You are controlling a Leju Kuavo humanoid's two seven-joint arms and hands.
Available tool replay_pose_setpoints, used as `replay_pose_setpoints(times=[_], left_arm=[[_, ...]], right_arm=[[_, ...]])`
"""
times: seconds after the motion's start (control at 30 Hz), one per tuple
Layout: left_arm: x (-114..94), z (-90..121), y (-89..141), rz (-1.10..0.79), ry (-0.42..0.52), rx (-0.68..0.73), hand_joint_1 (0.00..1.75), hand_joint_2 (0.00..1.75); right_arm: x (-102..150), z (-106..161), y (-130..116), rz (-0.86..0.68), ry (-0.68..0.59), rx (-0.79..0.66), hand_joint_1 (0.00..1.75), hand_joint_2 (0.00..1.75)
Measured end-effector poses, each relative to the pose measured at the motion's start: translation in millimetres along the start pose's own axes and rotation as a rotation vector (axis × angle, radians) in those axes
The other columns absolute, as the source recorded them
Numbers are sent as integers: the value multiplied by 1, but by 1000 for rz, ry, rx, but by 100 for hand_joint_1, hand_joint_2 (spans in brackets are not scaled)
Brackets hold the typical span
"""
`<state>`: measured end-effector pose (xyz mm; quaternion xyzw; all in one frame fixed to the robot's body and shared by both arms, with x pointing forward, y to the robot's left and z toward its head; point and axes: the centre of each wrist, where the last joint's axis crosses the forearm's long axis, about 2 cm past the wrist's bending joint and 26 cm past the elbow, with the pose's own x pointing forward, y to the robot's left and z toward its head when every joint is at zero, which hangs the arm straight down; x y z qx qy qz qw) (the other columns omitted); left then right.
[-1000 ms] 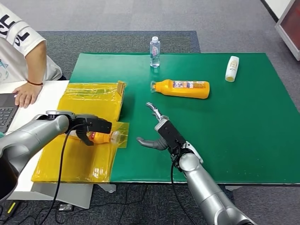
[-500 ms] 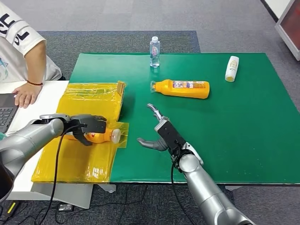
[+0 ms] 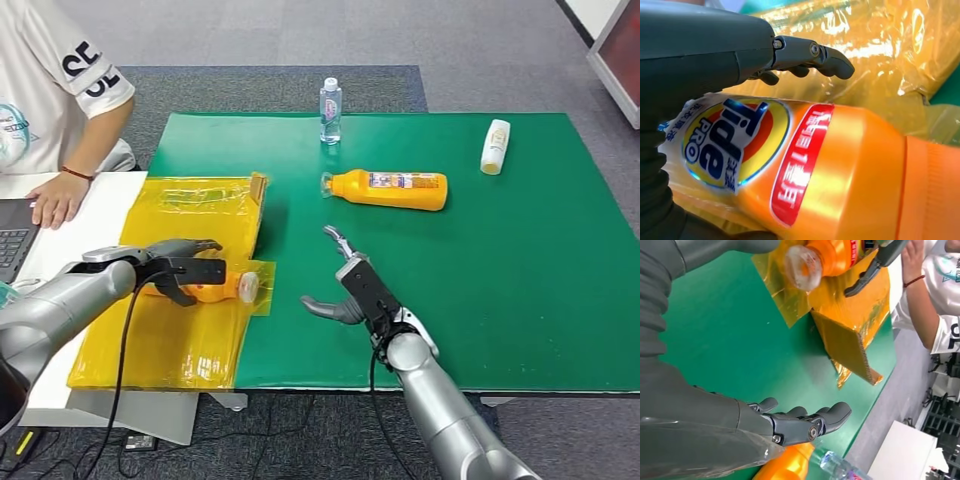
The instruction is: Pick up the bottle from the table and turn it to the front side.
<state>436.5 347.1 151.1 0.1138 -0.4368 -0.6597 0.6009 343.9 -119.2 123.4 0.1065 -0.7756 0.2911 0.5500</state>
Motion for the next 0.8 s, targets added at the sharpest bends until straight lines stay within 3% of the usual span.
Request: replay_pose_setpoints(times=[0.2, 0.4, 0.53, 0.8], left_arm=[[13, -8, -12, -54, -62, 140, 0, 175], [51, -12, -15, -134, -183, 290, 0, 175], [80, -2, 0, -163, -271, 383, 0, 175], [115, 23, 23, -193, -394, 555, 0, 175]], right_arm=[[-4, 8, -3, 11, 31, -34, 0, 175], [-9, 22, -11, 33, 69, -83, 0, 175], [-14, 33, -17, 45, 93, -114, 0, 175], [-15, 42, -27, 60, 99, -159, 0, 175]])
